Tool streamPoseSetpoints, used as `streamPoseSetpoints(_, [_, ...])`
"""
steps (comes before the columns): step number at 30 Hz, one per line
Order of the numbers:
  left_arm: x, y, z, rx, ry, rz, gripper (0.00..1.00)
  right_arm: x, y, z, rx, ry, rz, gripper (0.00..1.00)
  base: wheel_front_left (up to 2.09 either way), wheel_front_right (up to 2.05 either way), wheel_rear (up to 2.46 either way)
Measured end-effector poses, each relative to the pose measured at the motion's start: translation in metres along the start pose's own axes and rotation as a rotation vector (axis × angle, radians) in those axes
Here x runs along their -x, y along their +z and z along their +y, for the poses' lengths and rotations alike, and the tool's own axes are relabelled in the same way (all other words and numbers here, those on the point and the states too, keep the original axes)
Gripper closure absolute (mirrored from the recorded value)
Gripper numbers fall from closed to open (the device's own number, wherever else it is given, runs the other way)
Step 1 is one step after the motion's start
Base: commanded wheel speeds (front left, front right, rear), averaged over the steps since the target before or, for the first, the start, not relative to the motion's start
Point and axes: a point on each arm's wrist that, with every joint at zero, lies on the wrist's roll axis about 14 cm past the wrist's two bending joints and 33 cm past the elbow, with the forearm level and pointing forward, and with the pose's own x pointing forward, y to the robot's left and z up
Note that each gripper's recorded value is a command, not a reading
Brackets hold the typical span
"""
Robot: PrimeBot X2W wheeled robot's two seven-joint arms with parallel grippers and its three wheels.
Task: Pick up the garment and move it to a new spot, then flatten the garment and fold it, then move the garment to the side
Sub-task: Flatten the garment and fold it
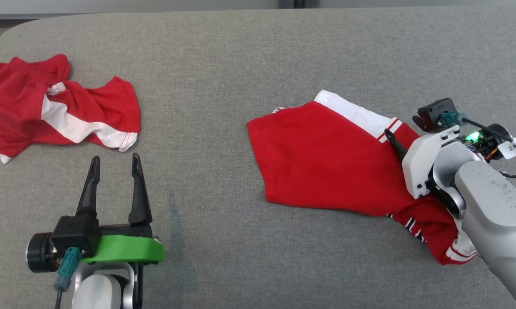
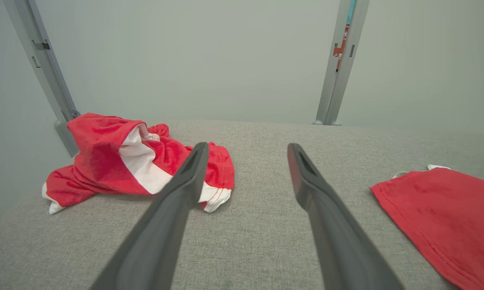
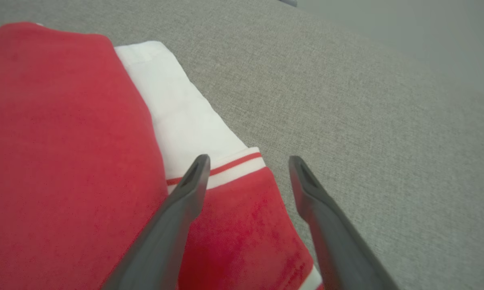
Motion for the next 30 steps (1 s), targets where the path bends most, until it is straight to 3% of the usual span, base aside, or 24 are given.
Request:
streamPoseSetpoints(10, [-0.003, 0.001, -0.002, -0.001, -0.003, -0.005, 0.00, -0.006, -0.036, 0.009, 0.003, 0.043, 0.185, 0.00, 0.00, 0.00, 0.00])
streamPoseSetpoints(11, [-0.003, 0.002, -0.002, 0.000, -0.003, -0.007, 0.00, -0.005, -0.039, 0.011, -0.009, 0.049, 0.203, 0.04, 0.00, 0.00, 0.00])
streamPoseSetpoints(12, [-0.003, 0.003, -0.002, 0.000, -0.003, -0.009, 0.00, -0.005, -0.041, 0.014, -0.013, 0.059, 0.225, 0.86, 0.00, 0.00, 0.00])
streamPoseSetpoints(13, [-0.002, 0.003, -0.002, 0.000, -0.004, -0.010, 0.00, -0.004, -0.041, 0.016, -0.021, 0.066, 0.235, 1.00, 0.00, 0.00, 0.00])
streamPoseSetpoints(19, [-0.001, 0.003, -0.001, -0.002, -0.001, -0.008, 0.00, -0.008, -0.027, 0.010, -0.036, 0.069, 0.202, 1.00, 0.00, 0.00, 0.00])
streamPoseSetpoints(24, [-0.001, 0.005, 0.003, -0.006, 0.007, -0.013, 0.00, -0.022, 0.053, -0.039, -0.052, -0.053, -0.065, 1.00, 0.00, 0.00, 0.00])
streamPoseSetpoints(30, [0.003, 0.007, 0.010, -0.007, 0.028, -0.014, 0.00, -0.027, 0.103, -0.075, -0.108, -0.171, -0.252, 1.00, 0.00, 0.00, 0.00])
